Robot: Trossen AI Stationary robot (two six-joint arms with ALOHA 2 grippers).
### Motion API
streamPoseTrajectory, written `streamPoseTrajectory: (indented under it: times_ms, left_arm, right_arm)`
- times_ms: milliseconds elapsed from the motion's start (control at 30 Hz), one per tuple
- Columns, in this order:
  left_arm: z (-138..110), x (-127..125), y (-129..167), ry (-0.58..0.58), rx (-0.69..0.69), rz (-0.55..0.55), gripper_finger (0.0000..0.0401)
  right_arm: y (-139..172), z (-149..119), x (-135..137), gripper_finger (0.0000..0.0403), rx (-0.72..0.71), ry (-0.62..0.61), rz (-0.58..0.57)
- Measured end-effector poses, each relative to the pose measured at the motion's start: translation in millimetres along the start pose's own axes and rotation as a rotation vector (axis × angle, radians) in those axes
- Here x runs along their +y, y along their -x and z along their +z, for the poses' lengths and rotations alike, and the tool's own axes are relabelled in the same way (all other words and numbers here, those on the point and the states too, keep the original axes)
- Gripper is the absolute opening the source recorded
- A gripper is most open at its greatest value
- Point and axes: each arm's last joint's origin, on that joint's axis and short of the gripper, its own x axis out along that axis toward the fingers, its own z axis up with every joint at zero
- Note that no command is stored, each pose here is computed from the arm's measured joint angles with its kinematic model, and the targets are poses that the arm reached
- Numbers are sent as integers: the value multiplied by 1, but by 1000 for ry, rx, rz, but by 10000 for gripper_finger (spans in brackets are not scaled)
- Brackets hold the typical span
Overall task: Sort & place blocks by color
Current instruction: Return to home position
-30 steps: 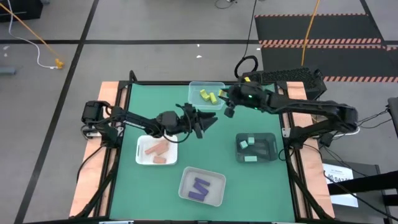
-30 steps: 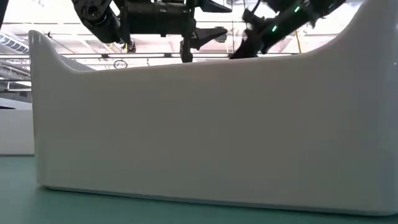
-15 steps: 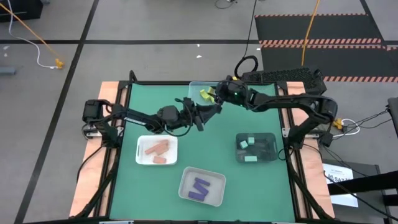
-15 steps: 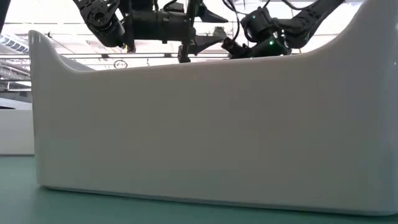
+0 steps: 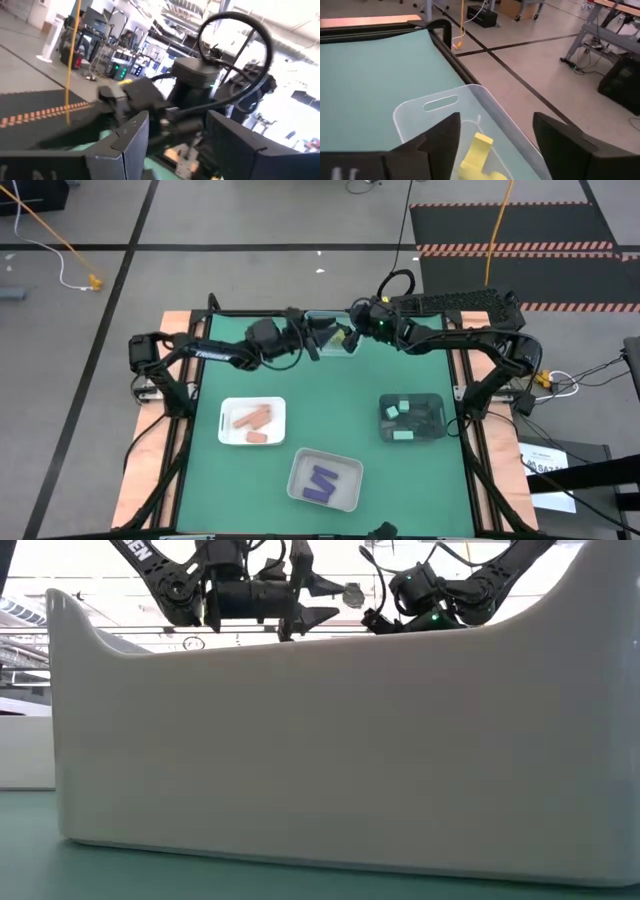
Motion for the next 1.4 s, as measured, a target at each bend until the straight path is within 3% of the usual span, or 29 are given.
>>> streamPoseTrajectory:
  times_ms: [233,367,467,600,700,933,1100,1267,1400]
  left_arm:
    - [24,25,5,-95,-20,6,200]
    - [40,35,11,-236,-13,-8,200]
    - [53,43,21,-356,85,-10,200]
    - [73,49,46,-417,271,77,200]
    - [88,51,73,-430,407,161,200]
    - [114,34,127,-437,552,275,200]
    - [128,18,151,-448,532,288,200]
    - [134,9,164,-527,415,266,200]
    - [120,15,171,-557,289,246,200]
  right_arm:
    - [11,12,-11,260,-45,-1,-33]
    - [33,31,-18,262,-121,-12,-48]
    - [48,39,-21,262,-124,-10,-49]
    - [65,41,-23,262,-65,61,-56]
    - [75,38,-25,262,5,89,-97]
    - [94,25,-28,263,200,117,-164]
    - [106,13,-29,263,226,11,-173]
    - [108,-18,-25,263,107,-93,-193]
    - [112,-44,-22,263,-7,-89,-201]
